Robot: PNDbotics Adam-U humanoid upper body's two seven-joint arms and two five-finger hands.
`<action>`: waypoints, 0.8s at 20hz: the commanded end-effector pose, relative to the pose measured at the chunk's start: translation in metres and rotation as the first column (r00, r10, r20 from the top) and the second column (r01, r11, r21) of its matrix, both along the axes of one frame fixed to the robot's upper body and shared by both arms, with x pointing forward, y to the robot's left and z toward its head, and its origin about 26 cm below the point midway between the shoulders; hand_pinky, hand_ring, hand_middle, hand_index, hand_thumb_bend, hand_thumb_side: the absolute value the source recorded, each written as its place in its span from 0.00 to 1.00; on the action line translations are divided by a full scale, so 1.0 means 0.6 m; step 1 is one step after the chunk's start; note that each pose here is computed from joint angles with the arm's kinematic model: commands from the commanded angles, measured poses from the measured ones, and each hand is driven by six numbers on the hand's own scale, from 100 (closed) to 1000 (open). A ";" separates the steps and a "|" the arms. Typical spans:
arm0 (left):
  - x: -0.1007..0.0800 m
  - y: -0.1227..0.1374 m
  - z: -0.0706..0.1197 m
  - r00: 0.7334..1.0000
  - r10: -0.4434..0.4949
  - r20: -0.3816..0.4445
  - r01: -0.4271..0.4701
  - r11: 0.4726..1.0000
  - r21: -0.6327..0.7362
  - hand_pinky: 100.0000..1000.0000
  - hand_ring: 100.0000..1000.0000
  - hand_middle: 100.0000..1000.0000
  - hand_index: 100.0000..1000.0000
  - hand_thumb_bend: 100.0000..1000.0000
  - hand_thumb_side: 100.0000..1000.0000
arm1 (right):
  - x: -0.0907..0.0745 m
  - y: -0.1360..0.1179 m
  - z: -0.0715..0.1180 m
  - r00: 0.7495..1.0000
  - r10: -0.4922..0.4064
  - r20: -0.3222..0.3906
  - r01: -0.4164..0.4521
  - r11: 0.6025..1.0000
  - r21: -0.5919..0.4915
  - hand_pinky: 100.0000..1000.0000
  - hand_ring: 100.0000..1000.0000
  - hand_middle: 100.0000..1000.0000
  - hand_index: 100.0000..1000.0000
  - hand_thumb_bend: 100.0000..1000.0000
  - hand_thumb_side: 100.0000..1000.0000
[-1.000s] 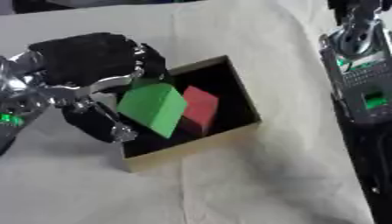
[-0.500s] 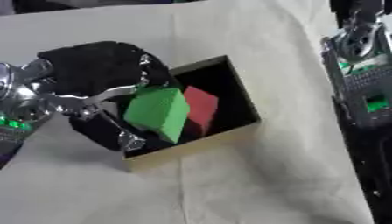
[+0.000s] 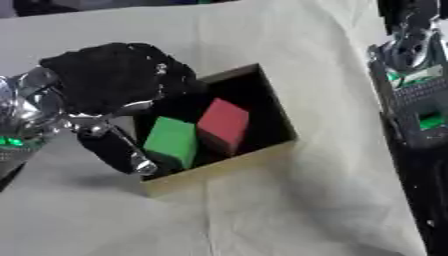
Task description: Pick up objects on the table and place them in the box.
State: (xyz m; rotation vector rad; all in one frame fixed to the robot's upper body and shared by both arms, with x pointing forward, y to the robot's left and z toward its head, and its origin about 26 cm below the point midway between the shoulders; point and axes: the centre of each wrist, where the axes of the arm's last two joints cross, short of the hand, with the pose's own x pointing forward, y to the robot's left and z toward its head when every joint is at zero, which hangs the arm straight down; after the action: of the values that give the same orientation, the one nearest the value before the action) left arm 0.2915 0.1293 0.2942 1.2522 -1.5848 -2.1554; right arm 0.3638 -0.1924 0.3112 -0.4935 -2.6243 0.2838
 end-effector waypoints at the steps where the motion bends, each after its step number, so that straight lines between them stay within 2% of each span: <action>1: -0.002 0.010 0.014 0.998 0.030 0.052 -0.030 1.000 0.000 0.87 0.88 0.83 0.96 0.61 0.47 | -0.010 -0.004 0.016 0.999 0.002 0.034 -0.003 1.000 0.004 0.80 0.74 0.74 0.98 0.00 1.00; 5: -0.001 0.017 0.016 0.997 0.033 0.068 -0.030 0.998 -0.047 0.84 0.84 0.81 0.95 0.50 0.42 | -0.010 -0.004 0.015 1.000 0.002 0.030 -0.002 1.000 0.006 0.80 0.74 0.74 0.98 0.00 1.00; 9: 0.003 0.031 0.024 0.995 0.013 0.102 0.003 0.987 -0.162 0.80 0.80 0.77 0.93 0.39 0.38 | -0.010 -0.005 0.014 0.999 0.001 0.032 -0.001 1.000 0.009 0.80 0.75 0.74 0.98 0.00 1.00; 10: 0.004 0.035 0.026 0.994 0.008 0.111 0.014 0.981 -0.195 0.80 0.80 0.77 0.93 0.39 0.38 | -0.011 -0.005 0.014 0.999 0.001 0.034 -0.001 1.000 0.010 0.80 0.75 0.74 0.98 0.00 1.00; 12: 0.007 0.049 0.031 0.992 -0.005 0.128 0.040 0.961 -0.275 0.78 0.76 0.76 0.92 0.31 0.37 | -0.013 -0.004 0.015 0.999 0.003 0.040 -0.003 1.000 0.012 0.80 0.75 0.74 0.98 0.00 1.00; 14: 0.010 0.066 0.037 0.988 -0.015 0.152 0.068 0.934 -0.351 0.77 0.76 0.75 0.92 0.28 0.36 | -0.016 -0.002 0.016 0.999 0.007 0.049 -0.007 1.000 0.011 0.80 0.75 0.74 0.98 0.00 1.00; 15: 0.012 0.075 0.040 0.986 -0.020 0.167 0.086 0.914 -0.396 0.76 0.73 0.75 0.92 0.17 0.36 | -0.018 -0.001 0.017 0.998 0.009 0.057 -0.010 1.000 0.008 0.80 0.75 0.74 0.98 0.00 1.00; 16: 0.014 0.086 0.041 0.982 -0.029 0.186 0.110 0.889 -0.445 0.76 0.73 0.74 0.92 0.15 0.37 | -0.020 0.001 0.019 0.998 0.011 0.065 -0.011 1.000 0.001 0.80 0.75 0.74 0.98 0.00 1.00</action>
State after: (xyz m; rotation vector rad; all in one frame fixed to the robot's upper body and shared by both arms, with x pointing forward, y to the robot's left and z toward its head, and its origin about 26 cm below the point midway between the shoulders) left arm 0.3026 0.1707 0.3063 1.2166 -2.0162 -1.6662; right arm 0.3581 -0.1913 0.3123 -0.4845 -2.6451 0.2769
